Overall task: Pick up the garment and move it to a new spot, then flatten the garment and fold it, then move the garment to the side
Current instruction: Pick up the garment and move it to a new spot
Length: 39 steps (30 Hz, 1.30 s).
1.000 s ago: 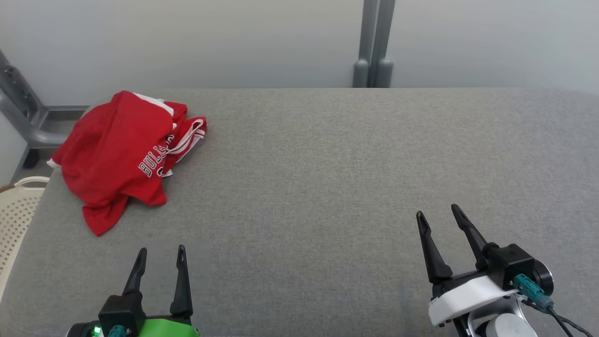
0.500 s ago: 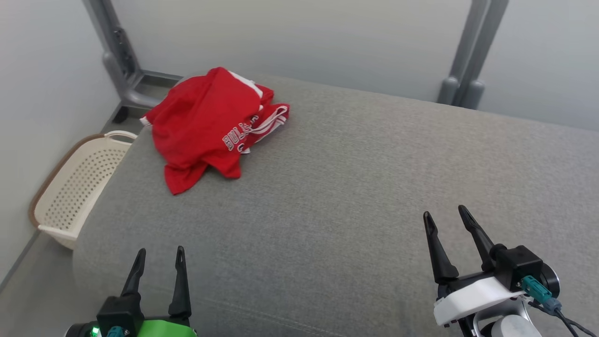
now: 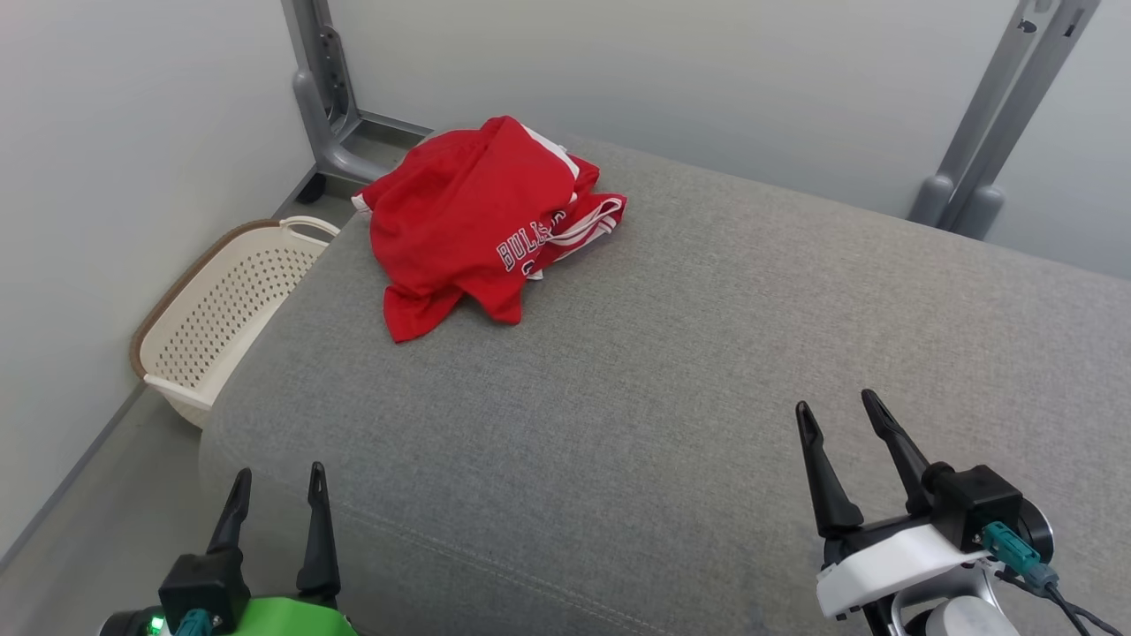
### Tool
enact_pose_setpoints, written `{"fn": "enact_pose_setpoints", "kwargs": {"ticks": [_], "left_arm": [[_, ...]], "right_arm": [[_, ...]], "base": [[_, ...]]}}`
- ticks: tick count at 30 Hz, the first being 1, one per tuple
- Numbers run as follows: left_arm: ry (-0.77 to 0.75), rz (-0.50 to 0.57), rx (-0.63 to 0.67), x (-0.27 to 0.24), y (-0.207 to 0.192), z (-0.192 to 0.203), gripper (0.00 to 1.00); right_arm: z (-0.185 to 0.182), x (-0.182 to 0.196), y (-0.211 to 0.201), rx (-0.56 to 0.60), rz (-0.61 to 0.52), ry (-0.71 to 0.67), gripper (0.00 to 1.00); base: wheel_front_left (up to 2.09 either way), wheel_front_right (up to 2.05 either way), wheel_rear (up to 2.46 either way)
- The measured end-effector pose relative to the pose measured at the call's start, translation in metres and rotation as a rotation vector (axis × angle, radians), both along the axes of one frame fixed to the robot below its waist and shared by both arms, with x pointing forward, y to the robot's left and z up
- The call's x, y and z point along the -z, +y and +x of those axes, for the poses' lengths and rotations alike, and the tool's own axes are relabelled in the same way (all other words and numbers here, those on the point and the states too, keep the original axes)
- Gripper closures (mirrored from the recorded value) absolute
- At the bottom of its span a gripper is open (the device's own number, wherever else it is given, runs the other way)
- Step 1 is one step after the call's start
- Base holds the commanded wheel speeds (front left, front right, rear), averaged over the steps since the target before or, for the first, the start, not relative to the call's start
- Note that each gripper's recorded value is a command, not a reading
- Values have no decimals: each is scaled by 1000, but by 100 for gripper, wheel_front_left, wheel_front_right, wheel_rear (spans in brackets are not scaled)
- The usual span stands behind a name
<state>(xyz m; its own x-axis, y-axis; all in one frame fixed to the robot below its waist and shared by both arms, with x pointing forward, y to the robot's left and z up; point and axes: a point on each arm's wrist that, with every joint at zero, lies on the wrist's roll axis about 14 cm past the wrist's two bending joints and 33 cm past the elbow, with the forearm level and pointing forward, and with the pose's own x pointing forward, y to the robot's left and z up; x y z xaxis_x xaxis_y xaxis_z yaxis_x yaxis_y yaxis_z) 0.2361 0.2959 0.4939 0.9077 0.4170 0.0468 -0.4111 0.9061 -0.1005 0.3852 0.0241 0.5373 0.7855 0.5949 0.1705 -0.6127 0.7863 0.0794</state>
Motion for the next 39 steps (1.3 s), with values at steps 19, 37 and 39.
{"fn": "enact_pose_setpoints", "kwargs": {"ticks": [19, 37, 39], "left_arm": [[119, 118, 255, -80, 16, 138, 0], [391, -62, 327, -12, 25, 270, 0], [432, -80, 354, 6, 17, 279, 0]], "right_arm": [[37, 8, -53, 170, -17, -11, 0], [98, 44, -86, 279, -55, -10, 0], [101, 55, -90, 291, -63, 11, 0]], "base": [[0, 0, 0], [0, 0, 0], [0, 0, 0]]}}
